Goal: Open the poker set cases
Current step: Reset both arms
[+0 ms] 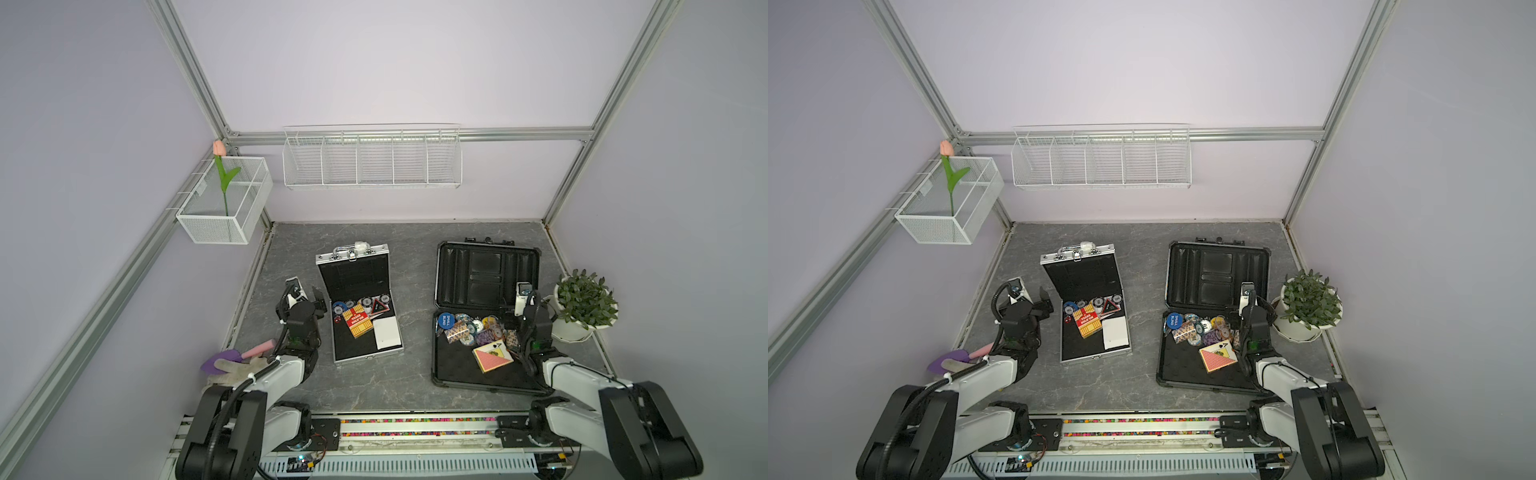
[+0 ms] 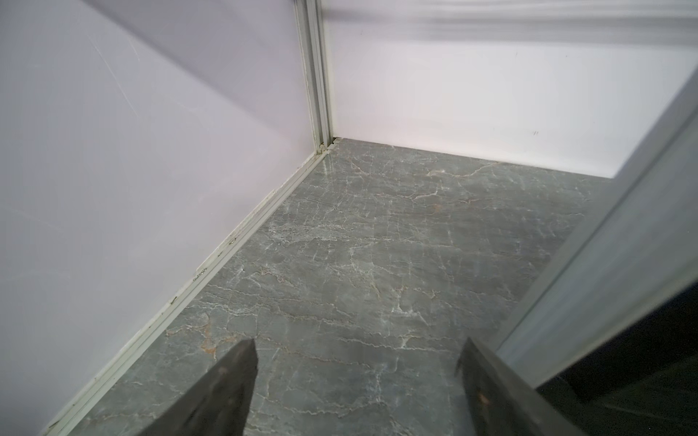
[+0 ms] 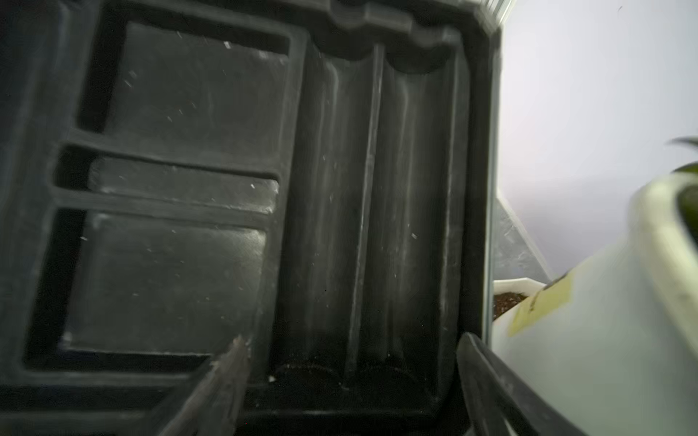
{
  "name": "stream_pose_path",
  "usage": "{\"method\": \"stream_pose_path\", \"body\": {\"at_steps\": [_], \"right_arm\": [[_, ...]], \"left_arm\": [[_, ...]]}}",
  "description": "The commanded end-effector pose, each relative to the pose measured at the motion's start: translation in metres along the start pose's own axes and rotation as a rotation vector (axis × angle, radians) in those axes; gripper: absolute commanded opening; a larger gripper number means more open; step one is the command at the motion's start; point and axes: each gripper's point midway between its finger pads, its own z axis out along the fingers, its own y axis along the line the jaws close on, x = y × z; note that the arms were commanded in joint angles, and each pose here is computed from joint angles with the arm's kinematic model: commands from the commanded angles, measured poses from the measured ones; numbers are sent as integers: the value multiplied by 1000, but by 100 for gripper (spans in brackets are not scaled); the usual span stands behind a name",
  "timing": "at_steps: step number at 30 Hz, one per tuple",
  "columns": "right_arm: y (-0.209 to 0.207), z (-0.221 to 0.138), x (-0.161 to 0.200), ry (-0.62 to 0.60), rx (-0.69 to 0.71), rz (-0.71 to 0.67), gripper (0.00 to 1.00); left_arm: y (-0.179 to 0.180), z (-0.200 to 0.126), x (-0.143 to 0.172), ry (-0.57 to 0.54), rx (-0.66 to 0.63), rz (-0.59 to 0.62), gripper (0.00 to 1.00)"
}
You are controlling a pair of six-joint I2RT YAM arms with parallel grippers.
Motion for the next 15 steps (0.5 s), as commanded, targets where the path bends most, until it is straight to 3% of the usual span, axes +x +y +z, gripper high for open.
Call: {"method": "stream_pose_path", "body": {"at_steps": [1,7,11,15], "right_arm": [[7,2,-44,-203,-62,16,89],[17,21,-22,-226,-135,-3,89],[23,23,-24,-207,-204,-2,89],[7,26,-24,-228,-116,42,93]], "left_arm": [[-4,5,-23,-72,48,-39,87],[10,6,-27,-141,98,-108,88],[26,8,-6,-134,70,-150,88],[18,18,2,-110,101,-133,89]]}}
